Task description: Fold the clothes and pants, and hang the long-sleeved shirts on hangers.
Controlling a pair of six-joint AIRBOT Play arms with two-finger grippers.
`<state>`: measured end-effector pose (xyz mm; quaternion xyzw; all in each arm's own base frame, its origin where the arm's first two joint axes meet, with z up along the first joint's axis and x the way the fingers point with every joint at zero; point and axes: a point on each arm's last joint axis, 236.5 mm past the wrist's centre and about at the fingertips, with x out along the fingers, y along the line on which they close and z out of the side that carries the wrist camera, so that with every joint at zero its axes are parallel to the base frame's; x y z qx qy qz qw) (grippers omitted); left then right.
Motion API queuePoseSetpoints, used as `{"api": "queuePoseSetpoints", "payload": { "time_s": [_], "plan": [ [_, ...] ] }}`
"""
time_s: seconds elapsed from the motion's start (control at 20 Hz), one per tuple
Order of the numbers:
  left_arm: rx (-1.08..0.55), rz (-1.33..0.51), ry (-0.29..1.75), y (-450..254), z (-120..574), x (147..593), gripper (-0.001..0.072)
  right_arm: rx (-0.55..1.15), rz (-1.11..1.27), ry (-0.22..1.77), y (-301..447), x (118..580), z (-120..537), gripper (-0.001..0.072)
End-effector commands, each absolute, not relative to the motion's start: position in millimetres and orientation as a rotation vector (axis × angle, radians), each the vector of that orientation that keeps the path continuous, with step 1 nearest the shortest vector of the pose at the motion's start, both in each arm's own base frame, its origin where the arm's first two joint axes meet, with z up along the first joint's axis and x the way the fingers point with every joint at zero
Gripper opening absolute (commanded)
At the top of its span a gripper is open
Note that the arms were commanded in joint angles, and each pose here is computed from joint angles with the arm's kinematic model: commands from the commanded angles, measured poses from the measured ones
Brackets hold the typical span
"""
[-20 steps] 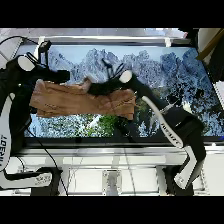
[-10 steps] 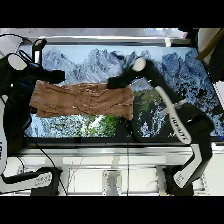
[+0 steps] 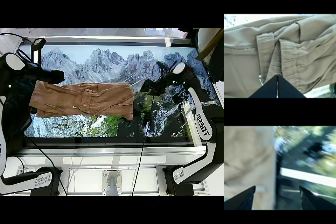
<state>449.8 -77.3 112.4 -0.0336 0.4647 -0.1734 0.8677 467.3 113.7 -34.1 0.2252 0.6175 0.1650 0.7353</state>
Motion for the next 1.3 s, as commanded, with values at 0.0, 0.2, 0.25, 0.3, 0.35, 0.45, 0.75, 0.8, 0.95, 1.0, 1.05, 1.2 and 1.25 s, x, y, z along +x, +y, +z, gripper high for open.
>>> {"api": "queuePoseSetpoints", "payload": {
  "time_s": [0.0,0.2,0.25,0.3,0.35,0.45,0.75,0.8,0.95,1.0,1.05,1.2,1.25],
  "plan": [
    [-0.069,-0.364,0.975,-77,112,449,0.0013,0.813,0.402,1.285,134,484,-58,0.0626],
    [-0.069,-0.363,0.975,-77,112,449,0.0014,0.867,0.439,1.344,152,478,-86,0.071],
    [-0.069,-0.363,0.975,-77,112,449,0.0013,0.852,0.441,1.357,155,475,-90,0.0709],
    [-0.069,-0.363,0.975,-77,112,449,0.0013,0.835,0.444,1.365,157,473,-93,0.0708],
    [-0.069,-0.363,0.975,-77,112,449,0.0013,0.83,0.447,1.371,160,472,-93,0.0705],
    [-0.069,-0.363,0.975,-77,112,449,0.0014,0.821,0.462,1.383,167,468,-93,0.0696],
    [-0.069,-0.364,0.976,-78,112,449,0.0014,0.75,0.538,1.431,214,448,-95,0.0678],
    [-0.068,-0.364,0.976,-78,112,449,0.0014,0.751,0.552,1.433,221,446,-93,0.0674],
    [-0.068,-0.363,0.976,-77,112,449,0.0014,0.796,0.582,1.412,235,449,-83,0.0206],
    [-0.068,-0.364,0.976,-77,112,449,0.0013,0.815,0.592,1.408,235,449,-77,0.0056],
    [-0.068,-0.363,0.976,-77,112,449,0.0013,0.817,0.608,1.411,233,447,-70,0.0028],
    [-0.067,-0.367,0.975,-79,113,449,0.0013,0.753,0.666,1.471,211,424,-45,0.0028],
    [-0.062,-0.376,0.976,-83,113,447,0.0012,0.723,0.685,1.49,201,414,-33,0.0028]
  ]
}}
